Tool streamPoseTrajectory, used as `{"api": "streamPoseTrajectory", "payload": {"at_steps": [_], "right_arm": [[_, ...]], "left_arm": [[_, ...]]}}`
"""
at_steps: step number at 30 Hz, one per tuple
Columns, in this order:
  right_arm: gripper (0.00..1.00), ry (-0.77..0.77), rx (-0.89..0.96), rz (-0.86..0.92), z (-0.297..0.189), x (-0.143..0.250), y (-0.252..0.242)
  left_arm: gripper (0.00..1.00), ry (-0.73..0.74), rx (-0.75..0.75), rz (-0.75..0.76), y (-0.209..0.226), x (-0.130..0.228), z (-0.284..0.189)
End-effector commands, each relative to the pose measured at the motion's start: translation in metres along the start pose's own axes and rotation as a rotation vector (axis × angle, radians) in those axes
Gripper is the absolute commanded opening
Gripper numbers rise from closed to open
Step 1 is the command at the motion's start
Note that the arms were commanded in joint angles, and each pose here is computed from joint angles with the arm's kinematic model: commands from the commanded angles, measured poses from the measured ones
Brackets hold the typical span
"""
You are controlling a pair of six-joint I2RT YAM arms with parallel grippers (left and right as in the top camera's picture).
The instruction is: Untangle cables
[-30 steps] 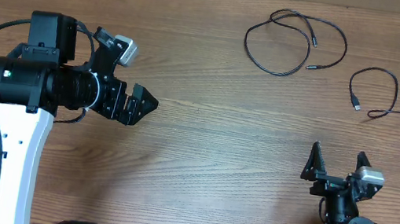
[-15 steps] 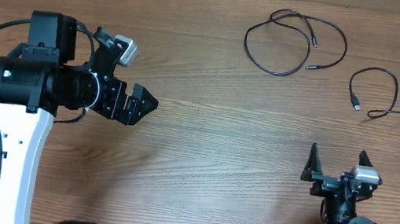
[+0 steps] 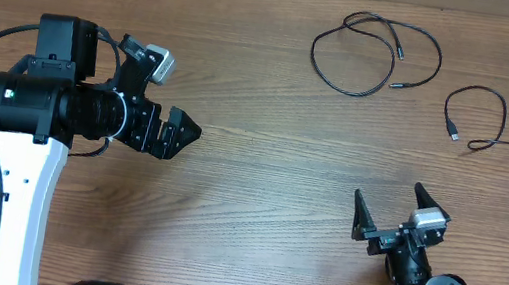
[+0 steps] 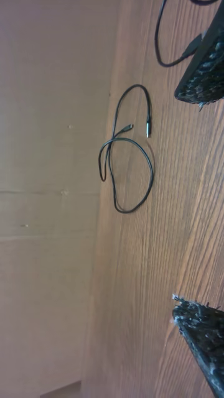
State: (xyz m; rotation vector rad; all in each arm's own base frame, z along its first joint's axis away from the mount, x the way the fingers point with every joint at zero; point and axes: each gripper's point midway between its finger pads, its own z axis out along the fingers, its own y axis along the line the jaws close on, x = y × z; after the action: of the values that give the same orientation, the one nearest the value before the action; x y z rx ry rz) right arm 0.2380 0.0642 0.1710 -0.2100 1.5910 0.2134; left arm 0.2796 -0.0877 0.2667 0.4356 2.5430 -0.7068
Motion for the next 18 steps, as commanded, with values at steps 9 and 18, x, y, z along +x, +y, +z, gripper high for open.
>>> {"api": "streamPoseTrajectory", "payload": {"at_steps": [9, 18], "right_arm": [[1.0, -0.006, 0.191, -0.014, -0.005, 0.001, -0.047], [1.0, -0.007, 0.211, -0.013, -0.006, 0.001, -0.052]], "left_arm": [[0.99, -0.024, -0.007, 0.032, -0.002, -0.004, -0.006], [1.0, -0.023, -0.007, 0.032, -0.002, -0.004, -0.006]]}}
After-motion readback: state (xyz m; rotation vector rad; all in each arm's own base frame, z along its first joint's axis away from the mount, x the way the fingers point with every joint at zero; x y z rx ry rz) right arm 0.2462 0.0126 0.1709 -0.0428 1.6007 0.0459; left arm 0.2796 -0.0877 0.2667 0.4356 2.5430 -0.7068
